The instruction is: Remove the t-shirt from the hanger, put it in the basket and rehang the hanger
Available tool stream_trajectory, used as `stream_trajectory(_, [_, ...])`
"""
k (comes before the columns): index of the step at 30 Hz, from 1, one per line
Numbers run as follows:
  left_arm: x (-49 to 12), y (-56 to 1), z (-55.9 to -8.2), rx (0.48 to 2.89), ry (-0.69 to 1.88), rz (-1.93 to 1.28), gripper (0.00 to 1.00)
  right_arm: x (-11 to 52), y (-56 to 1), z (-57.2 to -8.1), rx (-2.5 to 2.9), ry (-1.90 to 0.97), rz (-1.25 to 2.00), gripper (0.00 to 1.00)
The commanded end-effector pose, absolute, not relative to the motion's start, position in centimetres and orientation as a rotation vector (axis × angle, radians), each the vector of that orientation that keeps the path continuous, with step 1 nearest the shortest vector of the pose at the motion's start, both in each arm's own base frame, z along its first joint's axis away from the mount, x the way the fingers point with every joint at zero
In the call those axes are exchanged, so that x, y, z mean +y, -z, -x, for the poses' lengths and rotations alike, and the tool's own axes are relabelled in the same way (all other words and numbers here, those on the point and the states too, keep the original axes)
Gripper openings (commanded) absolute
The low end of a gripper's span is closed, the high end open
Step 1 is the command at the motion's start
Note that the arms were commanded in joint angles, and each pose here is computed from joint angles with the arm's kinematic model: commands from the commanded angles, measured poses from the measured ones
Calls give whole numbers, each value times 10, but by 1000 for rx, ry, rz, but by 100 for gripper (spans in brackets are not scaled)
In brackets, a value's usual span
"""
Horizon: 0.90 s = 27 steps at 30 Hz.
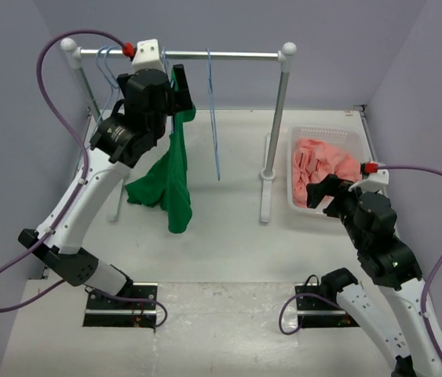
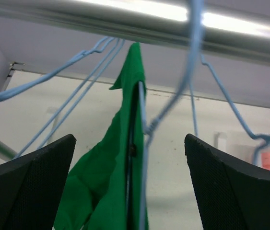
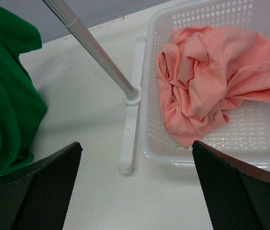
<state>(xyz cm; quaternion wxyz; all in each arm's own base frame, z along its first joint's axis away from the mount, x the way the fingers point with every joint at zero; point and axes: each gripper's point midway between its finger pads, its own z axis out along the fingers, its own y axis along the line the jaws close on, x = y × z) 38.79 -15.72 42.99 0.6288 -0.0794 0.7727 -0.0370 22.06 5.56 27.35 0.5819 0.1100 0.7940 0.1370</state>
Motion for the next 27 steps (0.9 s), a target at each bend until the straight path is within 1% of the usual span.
stream_trajectory(1, [-147, -444, -403, 1727, 118, 223, 95, 50, -278, -222, 1827, -295, -270, 99])
stream_trajectory(3, [-152, -435, -411, 1739, 103, 187, 91, 48, -278, -221, 1828, -286, -271, 99])
stream_trajectory(6, [-161, -430, -420, 1747, 114, 152, 76, 46, -278, -221, 1826, -275, -280, 99])
stream_trajectory(7, [-162, -429, -423, 1750, 113, 151, 67, 45, -277, -221, 1826, -271, -284, 99])
stream_trajectory(9, [-164, -426, -426, 1755, 107, 152, 55, 43, -276, -222, 1829, -259, -291, 99])
stream_trajectory(10, [-163, -426, -426, 1755, 104, 151, 47, 43, -276, -221, 1828, -257, -294, 99])
stream_trajectory(11, [-162, -426, -425, 1758, 102, 155, 41, 42, -276, -221, 1828, -253, -298, 99])
stream_trajectory(12, [-162, -426, -424, 1759, 101, 157, 31, 42, -276, -221, 1829, -251, -301, 99])
stream_trajectory(14, [-158, -427, -422, 1752, 98, 174, 17, 41, -277, -221, 1822, -254, -308, 99])
stream_trajectory(15, [-156, -429, -419, 1746, 100, 179, 3, 41, -276, -221, 1824, -255, -311, 99])
stream_trajectory(16, [-154, -431, -418, 1739, 96, 186, 0, 41, -276, -220, 1823, -258, -311, 99])
stream_trajectory(22, [-152, -463, -404, 1666, 165, 176, 0, 45, -276, -218, 1829, -286, -300, 99])
stream_trajectory(27, [-139, -504, -386, 1580, 196, 209, 0, 48, -276, -214, 1835, -308, -280, 99])
